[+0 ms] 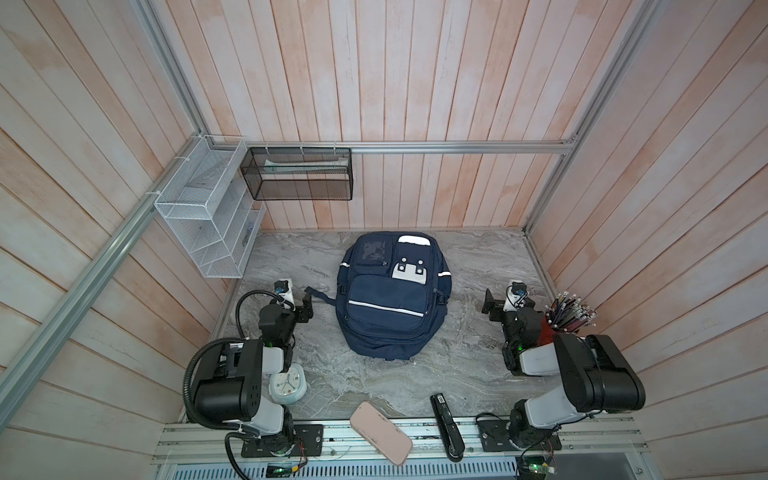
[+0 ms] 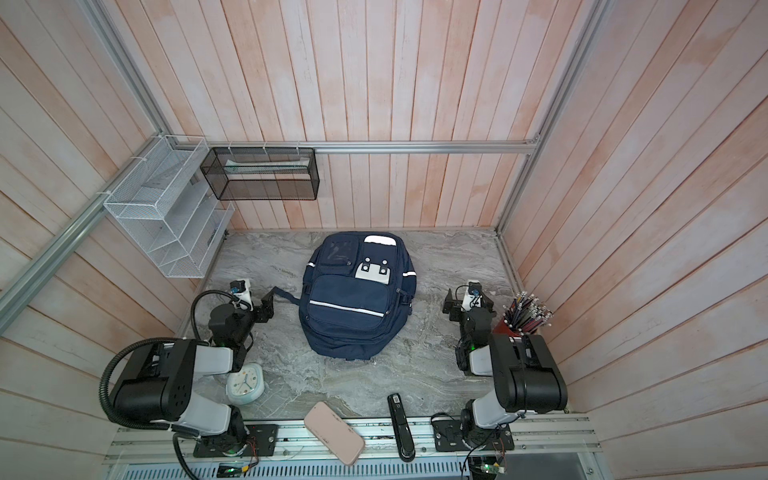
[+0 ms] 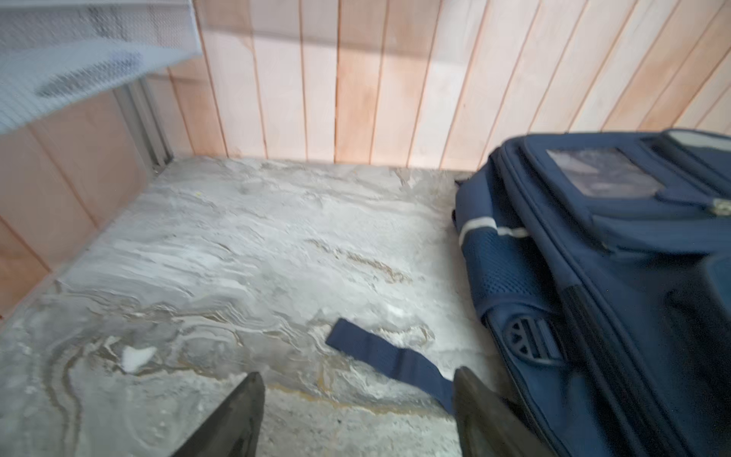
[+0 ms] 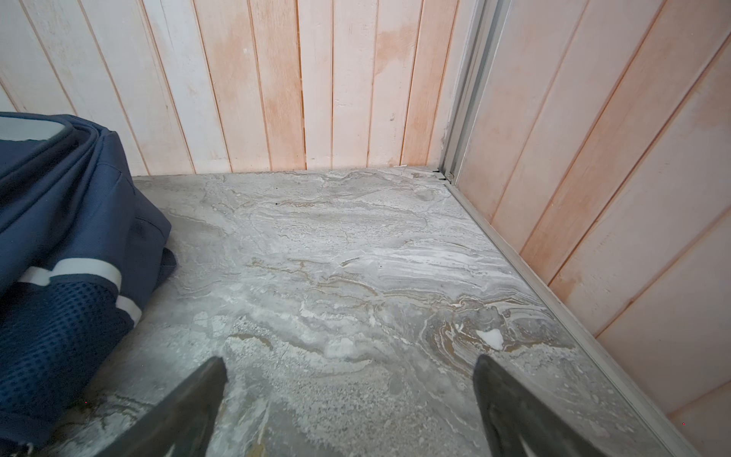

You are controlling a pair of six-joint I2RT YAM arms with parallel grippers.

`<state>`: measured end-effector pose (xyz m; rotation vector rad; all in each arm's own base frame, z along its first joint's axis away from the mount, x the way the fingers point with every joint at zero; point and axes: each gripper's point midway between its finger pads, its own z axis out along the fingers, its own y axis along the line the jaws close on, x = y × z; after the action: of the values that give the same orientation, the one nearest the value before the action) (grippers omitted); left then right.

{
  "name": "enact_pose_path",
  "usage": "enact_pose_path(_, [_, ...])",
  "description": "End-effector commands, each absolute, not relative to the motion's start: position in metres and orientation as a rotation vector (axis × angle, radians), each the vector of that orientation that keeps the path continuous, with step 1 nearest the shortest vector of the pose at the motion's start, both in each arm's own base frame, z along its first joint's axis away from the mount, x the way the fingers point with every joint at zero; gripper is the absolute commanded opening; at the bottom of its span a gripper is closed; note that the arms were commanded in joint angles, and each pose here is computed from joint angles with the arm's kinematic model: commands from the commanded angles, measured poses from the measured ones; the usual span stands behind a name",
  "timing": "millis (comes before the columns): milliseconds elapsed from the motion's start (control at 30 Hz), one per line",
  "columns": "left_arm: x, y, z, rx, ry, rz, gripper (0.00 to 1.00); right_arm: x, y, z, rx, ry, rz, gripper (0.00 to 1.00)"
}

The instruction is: Pack the student bag

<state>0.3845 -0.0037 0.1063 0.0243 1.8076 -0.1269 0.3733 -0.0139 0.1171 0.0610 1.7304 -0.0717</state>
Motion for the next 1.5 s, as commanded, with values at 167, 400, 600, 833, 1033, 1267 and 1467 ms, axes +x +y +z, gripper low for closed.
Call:
enact_pose_path(167, [0.39, 0.002, 0.127, 0.019, 1.721, -0.07, 1.0, 0.376, -0.017, 0.126, 0.079, 1.705, -0.07, 0.98])
enact_pose_path(400, [0.389, 0.002, 0.128, 0.018, 1.714, -0.069, 1.0, 0.376, -0.016, 0.126, 0.078, 1.705, -0.07, 0.98])
enact_pose_path(600, [0.389, 0.002, 0.127, 0.019, 1.716, -0.07, 1.0, 0.377, -0.016, 0.126, 0.077, 1.707, -0.069, 0.98])
enact_pose_path(833, [0.389, 0.002, 0.127, 0.019, 1.716, -0.07, 1.0, 0.379, -0.018, 0.124, 0.069, 1.722, -0.027, 0.98])
enact_pose_path(1033, [0.389, 0.002, 0.128, 0.018, 1.715, -0.069, 1.0, 0.371, 0.019, 0.151, -0.151, 1.695, 0.062, 0.98])
enact_pose_path(1267, [0.389, 0.002, 0.128, 0.019, 1.715, -0.07, 1.0, 0.37, 0.008, 0.138, -0.077, 1.696, 0.008, 0.98])
enact_pose_path(1467, [0.389, 0.002, 0.128, 0.019, 1.715, -0.07, 1.0, 0.377, -0.019, 0.126, 0.071, 1.696, -0.008, 0.98])
